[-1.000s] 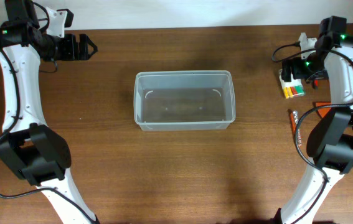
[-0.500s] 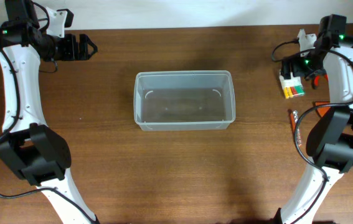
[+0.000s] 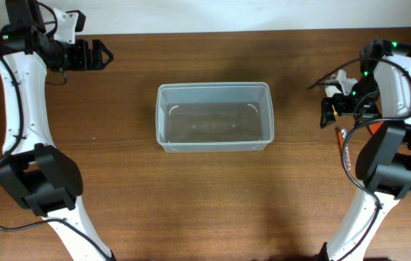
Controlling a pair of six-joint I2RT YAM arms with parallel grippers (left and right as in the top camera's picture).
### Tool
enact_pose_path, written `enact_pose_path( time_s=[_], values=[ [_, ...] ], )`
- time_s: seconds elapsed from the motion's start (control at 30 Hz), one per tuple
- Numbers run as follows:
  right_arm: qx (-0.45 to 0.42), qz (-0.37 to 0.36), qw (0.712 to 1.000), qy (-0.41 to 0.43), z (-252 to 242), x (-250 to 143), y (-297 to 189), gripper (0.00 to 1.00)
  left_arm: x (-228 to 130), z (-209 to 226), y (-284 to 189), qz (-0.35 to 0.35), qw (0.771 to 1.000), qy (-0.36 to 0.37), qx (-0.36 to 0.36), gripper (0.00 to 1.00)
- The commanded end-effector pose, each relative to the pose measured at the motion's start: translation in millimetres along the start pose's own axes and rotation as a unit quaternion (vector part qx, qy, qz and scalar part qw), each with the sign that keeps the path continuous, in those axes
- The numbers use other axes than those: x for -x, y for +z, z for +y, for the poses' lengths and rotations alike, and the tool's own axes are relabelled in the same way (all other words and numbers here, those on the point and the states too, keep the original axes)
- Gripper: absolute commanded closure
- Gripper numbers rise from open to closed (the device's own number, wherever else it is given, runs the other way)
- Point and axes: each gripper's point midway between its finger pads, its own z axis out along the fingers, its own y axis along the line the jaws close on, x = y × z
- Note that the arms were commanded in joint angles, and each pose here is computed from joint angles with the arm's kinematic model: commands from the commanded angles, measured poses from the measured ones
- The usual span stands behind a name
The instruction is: Pack container
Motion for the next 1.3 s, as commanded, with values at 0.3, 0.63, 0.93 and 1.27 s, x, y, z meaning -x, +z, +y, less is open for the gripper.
enact_pose_path(
  time_s=[0.3,0.63,0.93,1.27],
  values=[
    [0.026,0.057,0.994,0.094,-8.0,-42.4,-12.3,0.01,5.2,0.7,-4.7,-0.009,1.000,-0.001,0.003,0.01],
    [0.056,-0.102,0.990,0.076,4.7,-6.4,-60.6,0.01,5.2,0.7,-4.7,-0.009,1.000,-0.001,0.003,0.01],
    [-0.070,-0.178,0.981,0.016,15.8,45.4,-96.1,0.01,5.2,0.7,-4.7,-0.009,1.000,-0.001,0.003,0.01],
    [-0.034,-0.257,0.964,0.054,9.3,97.7,-127.8,0.01,5.2,0.5,-4.6,-0.009,1.000,-0.001,0.003,0.01]
  ],
)
